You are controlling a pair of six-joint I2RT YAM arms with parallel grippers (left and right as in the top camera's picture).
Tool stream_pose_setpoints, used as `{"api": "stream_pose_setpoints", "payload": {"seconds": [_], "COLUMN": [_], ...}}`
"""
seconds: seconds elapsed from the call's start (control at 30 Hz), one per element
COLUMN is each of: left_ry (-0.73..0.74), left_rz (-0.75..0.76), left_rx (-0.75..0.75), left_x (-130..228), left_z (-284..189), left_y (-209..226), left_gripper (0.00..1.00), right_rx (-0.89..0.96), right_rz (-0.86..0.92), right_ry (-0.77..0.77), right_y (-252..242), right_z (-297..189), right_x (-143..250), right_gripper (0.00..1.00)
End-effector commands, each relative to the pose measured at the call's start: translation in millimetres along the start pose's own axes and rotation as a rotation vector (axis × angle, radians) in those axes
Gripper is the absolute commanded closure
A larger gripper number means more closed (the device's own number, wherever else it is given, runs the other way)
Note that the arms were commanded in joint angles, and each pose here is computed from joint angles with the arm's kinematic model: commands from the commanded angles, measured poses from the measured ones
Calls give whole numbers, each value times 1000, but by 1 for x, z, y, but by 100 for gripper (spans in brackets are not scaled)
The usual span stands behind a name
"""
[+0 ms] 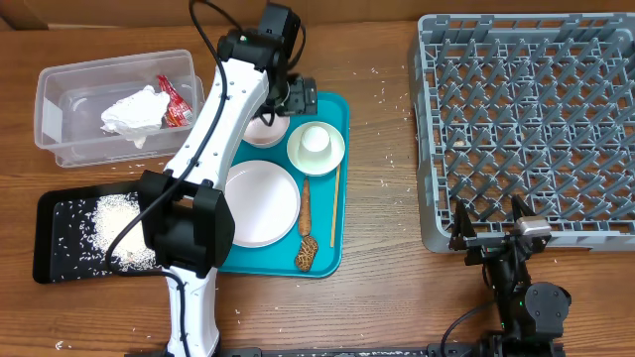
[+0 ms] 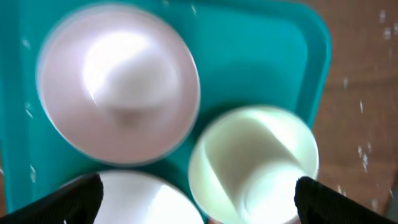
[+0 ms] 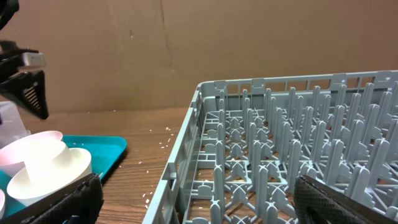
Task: Sort waste into correct bins and load items into the dishwasher
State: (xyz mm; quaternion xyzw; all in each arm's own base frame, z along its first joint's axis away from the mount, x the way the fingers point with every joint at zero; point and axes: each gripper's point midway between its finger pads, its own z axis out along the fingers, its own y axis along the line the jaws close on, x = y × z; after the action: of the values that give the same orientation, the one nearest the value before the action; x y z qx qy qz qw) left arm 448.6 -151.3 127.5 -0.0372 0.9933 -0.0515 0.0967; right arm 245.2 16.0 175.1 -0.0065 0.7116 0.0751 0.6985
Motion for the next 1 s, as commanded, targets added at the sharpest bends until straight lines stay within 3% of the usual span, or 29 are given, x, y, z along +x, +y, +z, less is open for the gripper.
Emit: {"api": "stream_pose_setpoints", "payload": {"seconds": [0.0,0.23,0.43,0.8,0.97], "left_ry": [93,52,66,181,241], "left_rz": [15,52,159,374,287], "left_rx": [82,14,-5,-146,-293], "left_x": [21,40,81,168,194], "left_z": [-2,-53,-89,-96,-81], "left_y": [-15,-8,-32,-70,-28], "left_gripper": [0,0,0,0,0], "right_rx": [15,15,15,15,15], "right_rz": [-3,-3,-3,-3,-3], "right_ry": [3,3,3,3,3], "right_y": [-3,-3,-3,-3,-3], "right_z": [1,1,1,1,1], "right_x": [3,3,3,3,3], "right_gripper": [0,0,0,0,0]}}
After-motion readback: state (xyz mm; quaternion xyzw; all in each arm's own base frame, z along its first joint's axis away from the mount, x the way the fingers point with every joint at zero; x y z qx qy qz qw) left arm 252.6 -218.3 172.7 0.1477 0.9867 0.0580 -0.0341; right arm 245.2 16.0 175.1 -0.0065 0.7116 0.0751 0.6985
